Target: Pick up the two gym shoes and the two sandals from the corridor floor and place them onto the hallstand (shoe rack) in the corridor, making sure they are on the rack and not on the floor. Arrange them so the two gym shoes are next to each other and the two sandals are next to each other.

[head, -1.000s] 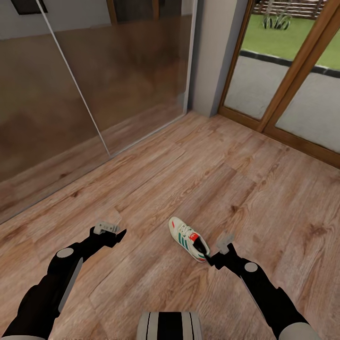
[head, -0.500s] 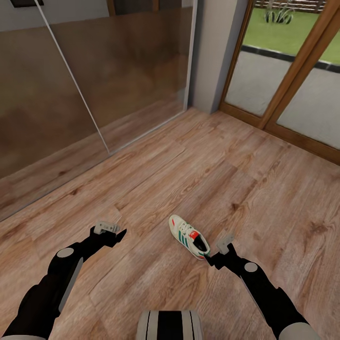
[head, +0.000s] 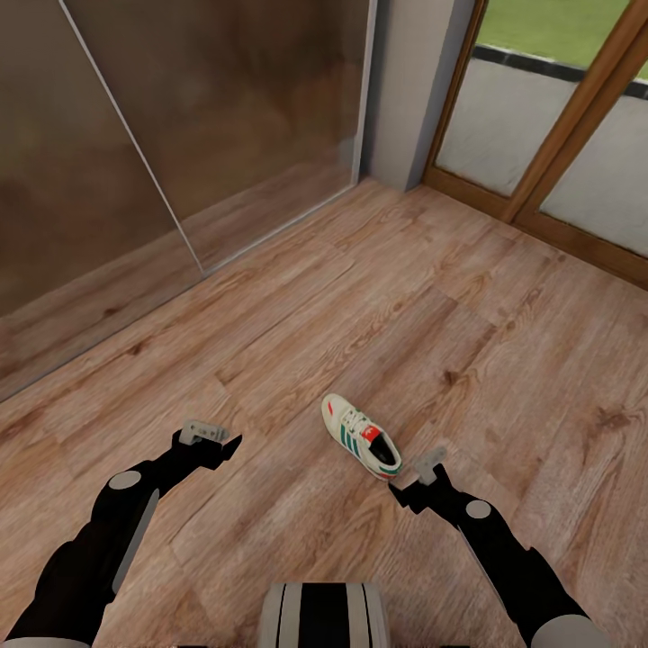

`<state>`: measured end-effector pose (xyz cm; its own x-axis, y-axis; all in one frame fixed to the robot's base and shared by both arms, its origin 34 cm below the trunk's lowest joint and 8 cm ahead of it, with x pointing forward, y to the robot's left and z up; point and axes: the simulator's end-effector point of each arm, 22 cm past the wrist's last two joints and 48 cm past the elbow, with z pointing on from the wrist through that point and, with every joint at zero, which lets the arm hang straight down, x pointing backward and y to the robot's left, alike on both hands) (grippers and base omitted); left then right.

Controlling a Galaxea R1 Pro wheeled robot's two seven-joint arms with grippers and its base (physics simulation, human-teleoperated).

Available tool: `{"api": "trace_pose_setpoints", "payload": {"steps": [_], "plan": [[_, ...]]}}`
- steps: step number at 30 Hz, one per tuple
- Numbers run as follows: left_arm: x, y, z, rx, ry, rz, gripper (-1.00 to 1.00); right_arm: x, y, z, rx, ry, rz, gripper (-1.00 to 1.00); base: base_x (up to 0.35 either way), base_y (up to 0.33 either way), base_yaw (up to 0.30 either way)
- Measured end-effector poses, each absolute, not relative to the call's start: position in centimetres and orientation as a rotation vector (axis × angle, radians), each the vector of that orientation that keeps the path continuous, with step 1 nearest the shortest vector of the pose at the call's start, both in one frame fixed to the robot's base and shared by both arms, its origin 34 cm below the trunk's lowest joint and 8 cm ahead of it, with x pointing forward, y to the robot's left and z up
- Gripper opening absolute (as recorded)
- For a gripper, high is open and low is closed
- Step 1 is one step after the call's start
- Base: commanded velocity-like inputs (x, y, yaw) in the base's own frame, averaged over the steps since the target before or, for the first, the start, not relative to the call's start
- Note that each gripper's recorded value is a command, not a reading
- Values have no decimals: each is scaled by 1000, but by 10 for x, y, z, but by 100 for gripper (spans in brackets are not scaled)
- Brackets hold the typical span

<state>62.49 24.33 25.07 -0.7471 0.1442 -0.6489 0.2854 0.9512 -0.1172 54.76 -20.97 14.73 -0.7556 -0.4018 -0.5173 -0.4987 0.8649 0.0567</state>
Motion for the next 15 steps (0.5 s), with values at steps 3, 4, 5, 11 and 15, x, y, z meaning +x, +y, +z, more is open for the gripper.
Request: {"api": "trace_pose_setpoints", "payload": {"steps": [3, 4, 5, 11, 15], "plan": [[623, 243, 248, 302, 2426, -275, 100, 546, -210, 145, -657, 2538, 263, 100, 0, 0, 0], [623, 243, 247, 302, 2428, -275, 100, 545, -210, 144, -657, 2540, 263, 100, 0, 0, 0], [622, 244, 247, 302, 2430, -275, 100, 545, -210, 144, -657, 2541, 264, 100, 0, 0, 0], [620, 241, 243, 302, 2436, -279, 100, 543, -209, 142, -658, 2546, 266, 100, 0, 0, 0], [620, 242, 243, 302, 2436, -279, 100, 543, -210, 141, -659, 2546, 266, 100, 48, 0, 0]]}}
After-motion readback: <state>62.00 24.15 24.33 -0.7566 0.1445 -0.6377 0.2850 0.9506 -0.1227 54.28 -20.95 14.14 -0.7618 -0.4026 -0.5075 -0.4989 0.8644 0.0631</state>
